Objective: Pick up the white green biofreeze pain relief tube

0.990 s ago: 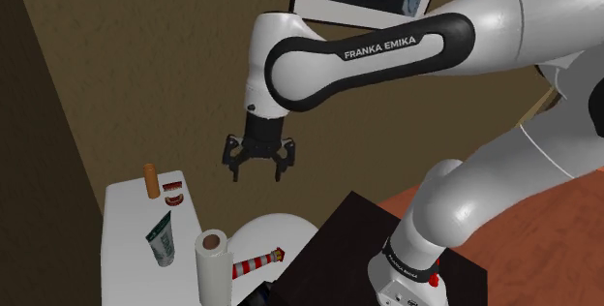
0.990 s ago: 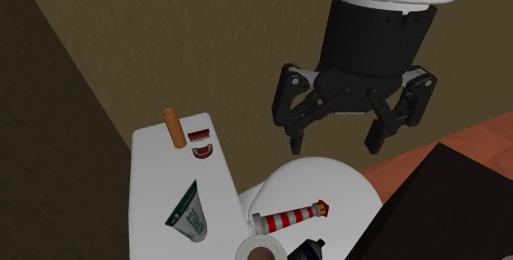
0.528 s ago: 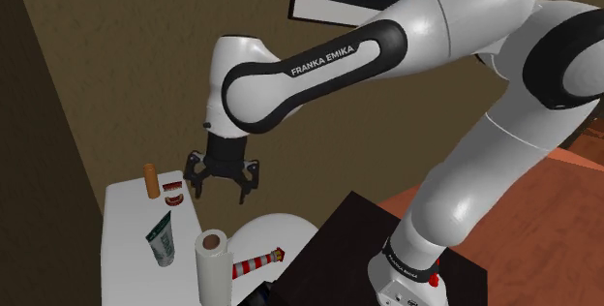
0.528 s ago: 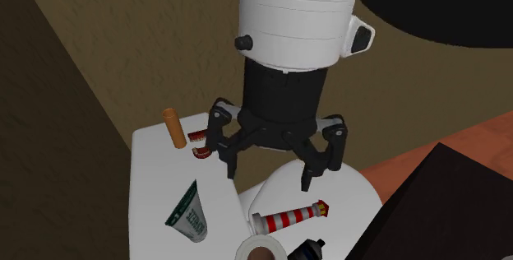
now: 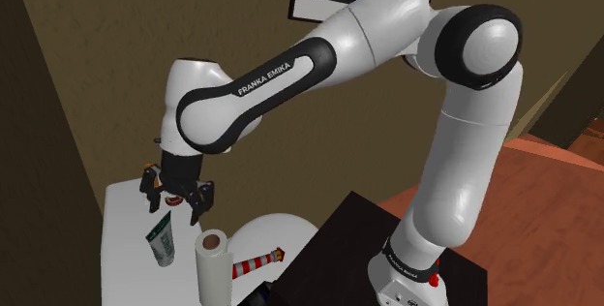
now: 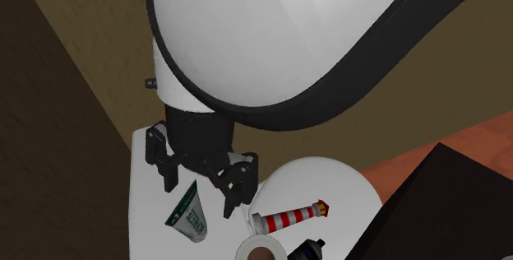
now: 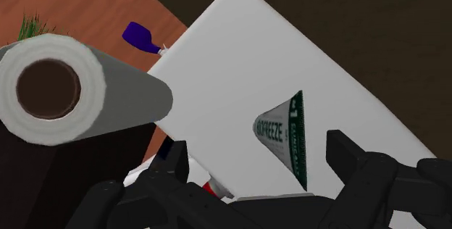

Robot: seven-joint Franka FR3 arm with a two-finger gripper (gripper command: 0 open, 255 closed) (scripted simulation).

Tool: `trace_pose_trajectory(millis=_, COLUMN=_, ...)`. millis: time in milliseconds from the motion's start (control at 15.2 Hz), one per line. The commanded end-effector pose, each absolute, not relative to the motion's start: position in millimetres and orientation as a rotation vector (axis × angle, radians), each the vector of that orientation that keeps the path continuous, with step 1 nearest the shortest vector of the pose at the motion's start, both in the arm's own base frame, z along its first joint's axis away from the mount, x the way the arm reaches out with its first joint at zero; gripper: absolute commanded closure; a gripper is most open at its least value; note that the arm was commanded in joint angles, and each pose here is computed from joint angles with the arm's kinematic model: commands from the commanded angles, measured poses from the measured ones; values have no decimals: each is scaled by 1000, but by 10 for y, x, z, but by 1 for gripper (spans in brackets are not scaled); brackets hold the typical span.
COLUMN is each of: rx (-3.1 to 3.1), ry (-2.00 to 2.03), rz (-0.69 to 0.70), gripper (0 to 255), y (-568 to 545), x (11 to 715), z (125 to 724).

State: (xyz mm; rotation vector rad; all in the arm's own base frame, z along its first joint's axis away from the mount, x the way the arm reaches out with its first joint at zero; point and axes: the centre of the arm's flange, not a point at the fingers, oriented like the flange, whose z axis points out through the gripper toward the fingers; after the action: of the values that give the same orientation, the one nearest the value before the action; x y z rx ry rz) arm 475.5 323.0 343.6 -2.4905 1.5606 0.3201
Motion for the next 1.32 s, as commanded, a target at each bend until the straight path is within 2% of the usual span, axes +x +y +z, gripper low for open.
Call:
trace_pose_trajectory(millis=0, rx=-2429, ry=1627, rz=341, gripper=0, y=3358, x=4884, z=3286)
trace_pose_trajectory(millis=792, rx=-2363, ry=1693, rz=363, gripper=0, y=3498, x=5072, z=2743)
trace_pose_trajectory(millis=858, rx=-2363, ry=1693, rz=363, gripper=255, y=3498, x=5069, z=2747)
trace_pose_trajectory(millis=1254, rx=-2363, ry=1693, rz=363, gripper=255, y=3496, x=5067, z=2751)
